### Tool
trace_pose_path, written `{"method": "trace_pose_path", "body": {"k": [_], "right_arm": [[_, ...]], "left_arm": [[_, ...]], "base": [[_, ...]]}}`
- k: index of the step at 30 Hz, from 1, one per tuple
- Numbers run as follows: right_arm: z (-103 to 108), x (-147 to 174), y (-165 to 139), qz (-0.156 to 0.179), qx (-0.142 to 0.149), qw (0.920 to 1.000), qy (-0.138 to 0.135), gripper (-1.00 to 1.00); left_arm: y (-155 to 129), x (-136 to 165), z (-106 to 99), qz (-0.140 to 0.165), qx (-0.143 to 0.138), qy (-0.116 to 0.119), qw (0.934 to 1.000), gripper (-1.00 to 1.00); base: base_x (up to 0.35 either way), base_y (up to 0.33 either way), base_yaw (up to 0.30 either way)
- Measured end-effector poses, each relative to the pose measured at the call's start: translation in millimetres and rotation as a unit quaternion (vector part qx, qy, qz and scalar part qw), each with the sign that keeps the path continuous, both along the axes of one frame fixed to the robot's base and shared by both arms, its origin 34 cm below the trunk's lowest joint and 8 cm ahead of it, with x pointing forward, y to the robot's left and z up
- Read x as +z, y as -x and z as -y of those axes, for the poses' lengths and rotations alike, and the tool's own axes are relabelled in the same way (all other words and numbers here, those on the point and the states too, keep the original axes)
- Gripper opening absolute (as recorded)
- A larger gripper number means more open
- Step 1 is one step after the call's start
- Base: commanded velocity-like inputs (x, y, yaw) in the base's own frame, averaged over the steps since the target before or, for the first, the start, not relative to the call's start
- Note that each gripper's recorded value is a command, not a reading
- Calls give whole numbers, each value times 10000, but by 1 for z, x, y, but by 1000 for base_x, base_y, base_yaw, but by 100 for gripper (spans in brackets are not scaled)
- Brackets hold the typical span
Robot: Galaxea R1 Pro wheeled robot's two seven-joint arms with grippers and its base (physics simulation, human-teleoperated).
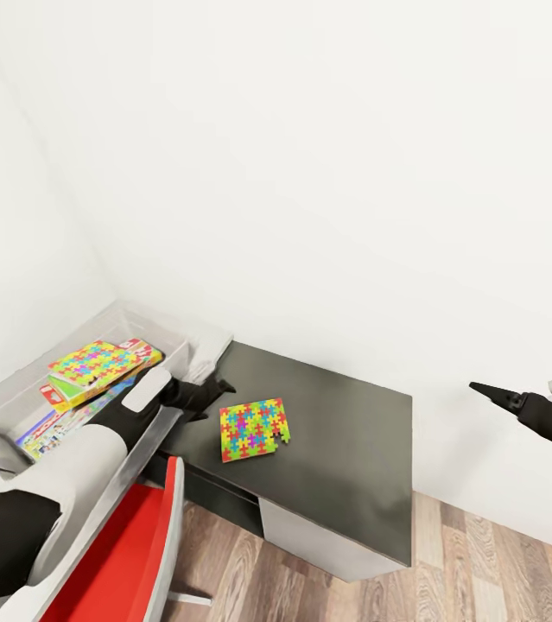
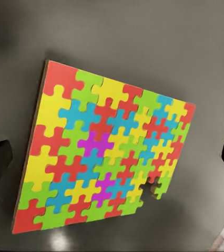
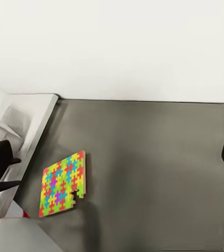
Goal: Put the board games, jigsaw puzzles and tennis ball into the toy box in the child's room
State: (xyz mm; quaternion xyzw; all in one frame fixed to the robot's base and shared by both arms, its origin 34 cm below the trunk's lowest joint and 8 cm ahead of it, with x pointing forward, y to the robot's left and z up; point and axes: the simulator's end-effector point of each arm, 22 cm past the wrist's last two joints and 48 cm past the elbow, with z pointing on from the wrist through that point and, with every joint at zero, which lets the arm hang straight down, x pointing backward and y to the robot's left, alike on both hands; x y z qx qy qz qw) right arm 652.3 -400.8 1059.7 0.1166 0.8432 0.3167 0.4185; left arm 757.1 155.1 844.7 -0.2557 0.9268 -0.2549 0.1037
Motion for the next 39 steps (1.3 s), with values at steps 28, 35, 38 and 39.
{"method": "trace_pose_path", "body": {"k": [28,35,38,39], "right_arm": [[1,1,0,5,-2,10000,13,100],[2,1,0,9,-7,10000,14,100],[2,1,0,9,-8,10000,14,100],[2,1,0,9,-8,10000,14,100]], "left_arm": [[7,-20,-22,-46,34,-290,9996,100],[9,-27,-37,-71,103,-416,9991,100],[7,-27,-41,-31,165,-462,9988,100],[6,-27,-42,-12,185,-473,9987,100]], "base": [[0,0,-56],[0,0,0],[0,0,0],[0,0,0]]}}
